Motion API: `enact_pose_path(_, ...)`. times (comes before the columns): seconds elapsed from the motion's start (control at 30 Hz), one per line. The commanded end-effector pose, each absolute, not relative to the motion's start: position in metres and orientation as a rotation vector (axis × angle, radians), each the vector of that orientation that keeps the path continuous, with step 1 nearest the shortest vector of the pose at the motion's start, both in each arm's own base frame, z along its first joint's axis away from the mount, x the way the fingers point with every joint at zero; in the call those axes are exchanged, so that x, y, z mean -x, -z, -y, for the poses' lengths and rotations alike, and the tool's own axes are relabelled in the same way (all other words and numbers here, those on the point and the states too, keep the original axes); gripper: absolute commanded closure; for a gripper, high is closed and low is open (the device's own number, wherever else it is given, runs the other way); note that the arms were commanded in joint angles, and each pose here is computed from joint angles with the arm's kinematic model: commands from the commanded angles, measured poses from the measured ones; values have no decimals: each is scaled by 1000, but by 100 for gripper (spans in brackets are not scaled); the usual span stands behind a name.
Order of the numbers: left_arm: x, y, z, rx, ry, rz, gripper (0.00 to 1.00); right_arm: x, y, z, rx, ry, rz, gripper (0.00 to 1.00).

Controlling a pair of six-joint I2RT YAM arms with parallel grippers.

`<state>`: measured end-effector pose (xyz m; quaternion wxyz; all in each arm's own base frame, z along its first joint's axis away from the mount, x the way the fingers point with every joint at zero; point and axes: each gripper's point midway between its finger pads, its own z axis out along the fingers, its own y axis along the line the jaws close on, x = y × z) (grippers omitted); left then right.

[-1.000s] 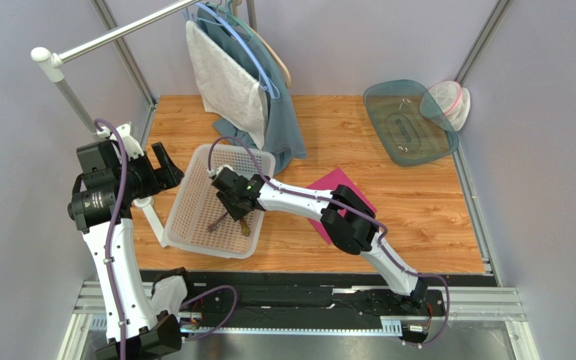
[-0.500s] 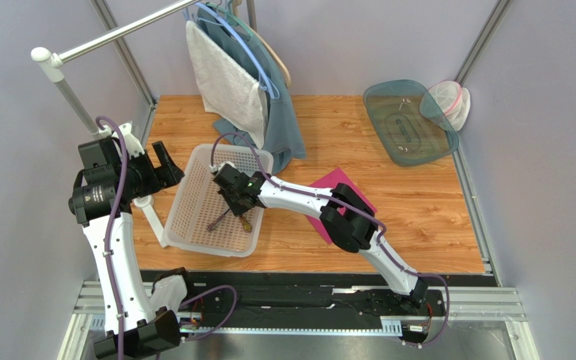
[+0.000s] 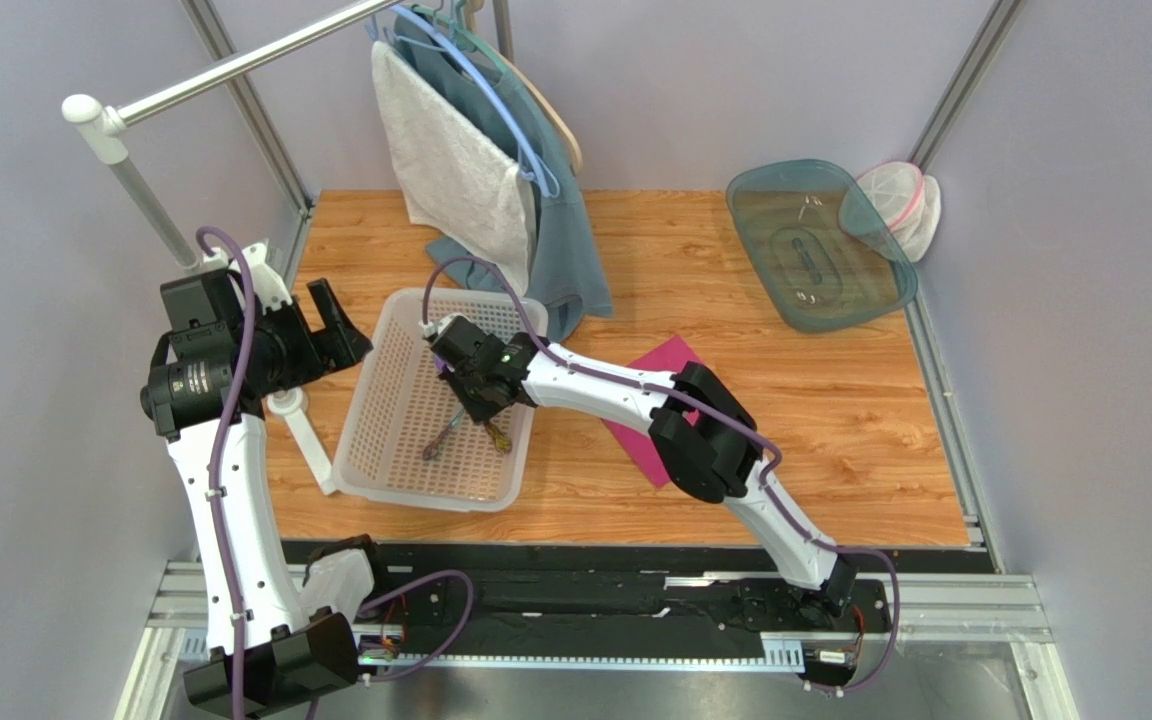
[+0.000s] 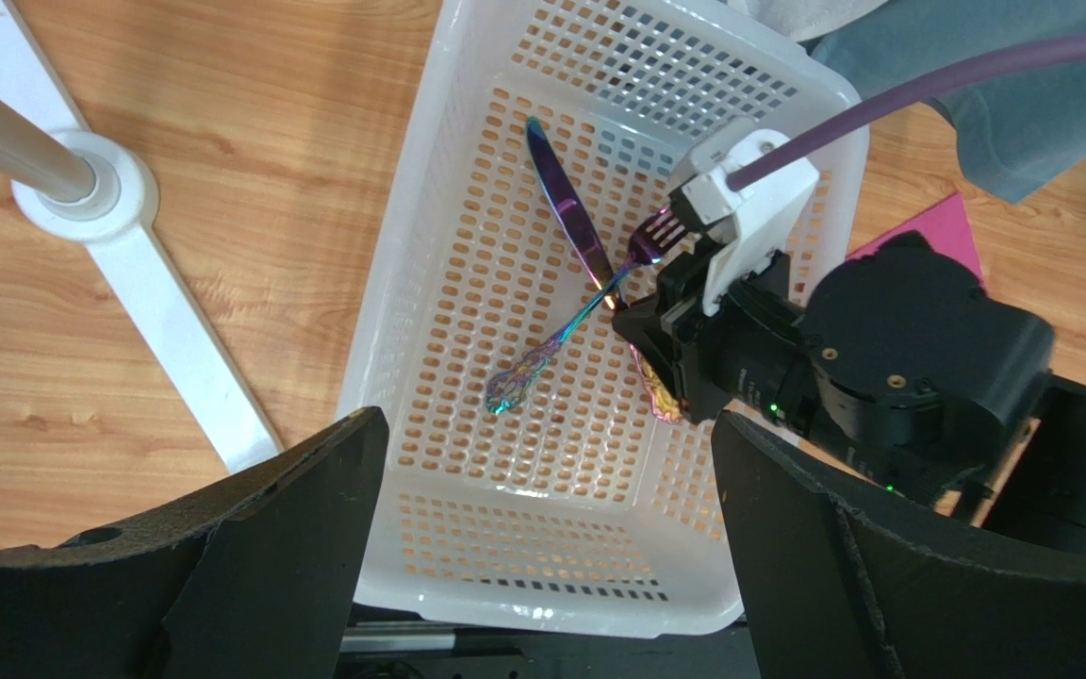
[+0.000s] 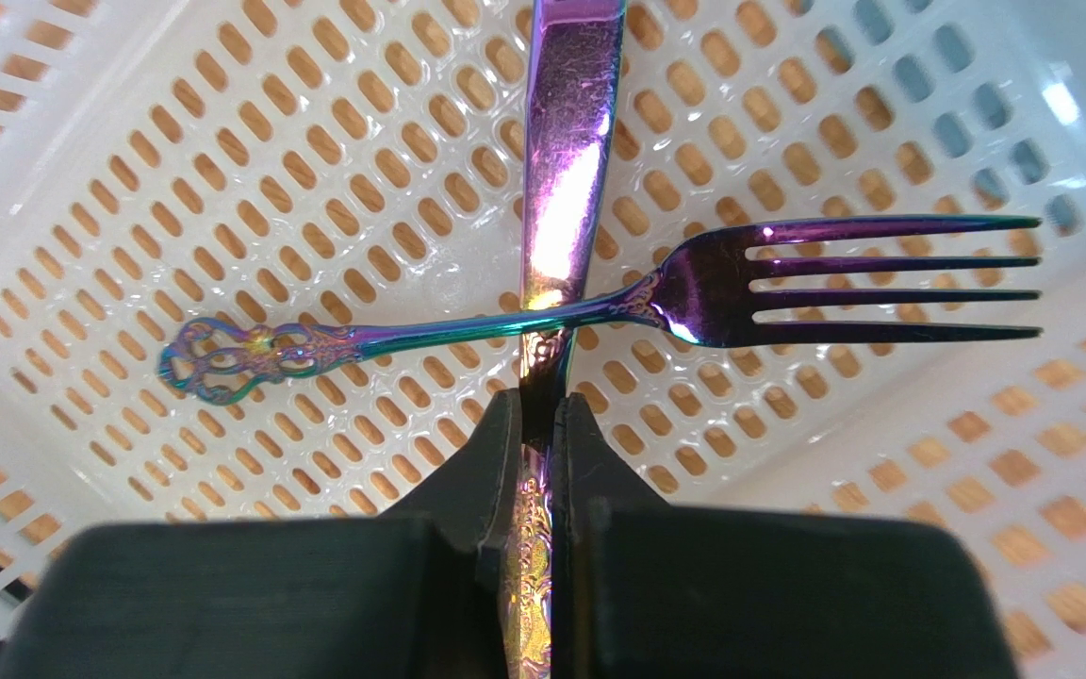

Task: Place the utensils on the paper napkin and roll it up

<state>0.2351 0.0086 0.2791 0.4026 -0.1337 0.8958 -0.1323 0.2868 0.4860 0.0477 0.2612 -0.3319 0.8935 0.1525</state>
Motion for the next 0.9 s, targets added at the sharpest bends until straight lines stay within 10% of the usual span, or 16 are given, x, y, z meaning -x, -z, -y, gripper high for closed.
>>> enact_pose_path(0.0,-241,-285,-9,325,344,-2229,6,-305,-150,-502,845,-527,-2206,100)
enact_pose_path(0.87,-246,-294,4,167,399,-2152,1,-276,-230,-405,872,-551,-2109,100)
